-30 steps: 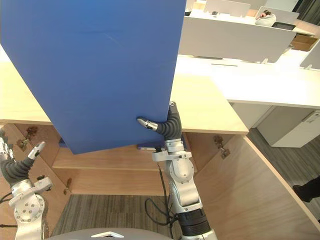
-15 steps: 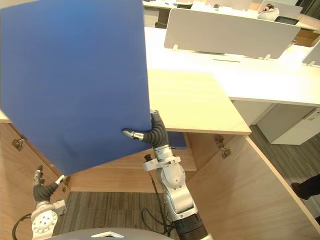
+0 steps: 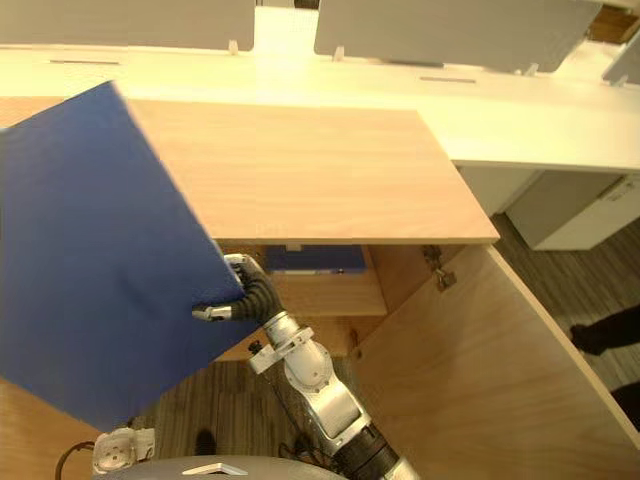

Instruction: Walk over to the cabinet, pick up the folder, carry it to the office cabinet, place the folder inside the office cabinet, then close the office cabinet door

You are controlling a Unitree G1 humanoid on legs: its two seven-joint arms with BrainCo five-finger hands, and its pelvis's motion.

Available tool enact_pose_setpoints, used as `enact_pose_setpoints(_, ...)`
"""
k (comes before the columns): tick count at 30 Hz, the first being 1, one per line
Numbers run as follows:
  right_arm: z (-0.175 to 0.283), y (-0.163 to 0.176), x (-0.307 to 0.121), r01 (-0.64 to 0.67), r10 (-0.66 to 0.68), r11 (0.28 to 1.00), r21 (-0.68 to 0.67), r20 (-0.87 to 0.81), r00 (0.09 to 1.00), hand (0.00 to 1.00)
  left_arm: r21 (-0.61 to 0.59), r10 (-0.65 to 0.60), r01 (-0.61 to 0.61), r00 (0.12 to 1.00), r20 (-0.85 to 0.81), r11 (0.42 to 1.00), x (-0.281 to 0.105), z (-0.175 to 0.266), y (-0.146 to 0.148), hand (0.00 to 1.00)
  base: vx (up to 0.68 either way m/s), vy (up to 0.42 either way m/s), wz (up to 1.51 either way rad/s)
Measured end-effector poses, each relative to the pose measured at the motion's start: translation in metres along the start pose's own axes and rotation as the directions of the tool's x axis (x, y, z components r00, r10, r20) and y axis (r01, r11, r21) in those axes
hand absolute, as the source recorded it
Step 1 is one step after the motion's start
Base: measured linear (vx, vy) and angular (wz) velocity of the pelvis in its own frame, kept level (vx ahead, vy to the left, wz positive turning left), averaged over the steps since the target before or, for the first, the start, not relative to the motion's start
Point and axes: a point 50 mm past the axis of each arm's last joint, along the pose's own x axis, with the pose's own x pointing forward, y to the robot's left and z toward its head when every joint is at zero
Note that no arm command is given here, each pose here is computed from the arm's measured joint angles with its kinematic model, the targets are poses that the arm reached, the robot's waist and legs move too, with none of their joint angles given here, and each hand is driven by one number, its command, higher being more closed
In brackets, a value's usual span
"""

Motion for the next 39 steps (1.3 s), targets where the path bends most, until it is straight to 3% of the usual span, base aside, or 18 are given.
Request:
enact_pose_setpoints(5,0.011,0.008,0.029,-0.112,0.122,0.985,-0.134,0.07,0.99,1.0,-0.009,-0.019,0.021,0.99,0.143,1.0,0.026,0.049,-0.01,0.0,-0.19,-0.005,-0.02)
enact_pose_setpoints(10,0.018,0.013,0.034,-0.099,0.114,0.985,-0.144,0.098,0.989,1.0,-0.023,-0.016,0.021,0.978,0.206,1.0,0.028,0.066,-0.011,0.0,-0.17,0.022,-0.13)
enact_pose_setpoints(15,0.05,0.019,0.04,-0.052,0.093,0.984,-0.169,0.245,0.965,1.0,-0.081,0.007,0.019,0.949,0.314,0.997,0.024,0.095,-0.013,0.0,-0.11,-0.033,-0.17)
enact_pose_setpoints(22,0.07,0.005,0.045,0.071,0.01,0.972,-0.223,0.343,0.939,1.0,-0.166,0.065,0.022,0.864,0.5,0.986,0.012,0.146,-0.007,0.0,-0.04,-0.019,-0.07)
enact_pose_setpoints(27,0.076,-0.029,0.045,0.288,-0.178,0.926,-0.244,0.389,0.904,1.0,-0.226,0.108,0.03,0.812,0.574,0.974,0.001,0.167,-0.006,0.0,0.04,-0.043,0.09)
enact_pose_setpoints(39,0.097,-0.066,0.046,0.451,-0.265,0.845,-0.289,0.506,0.821,1.0,-0.271,0.137,0.068,0.731,0.668,0.96,-0.005,0.205,-0.008,0.0,0.0,-0.072,0.04)
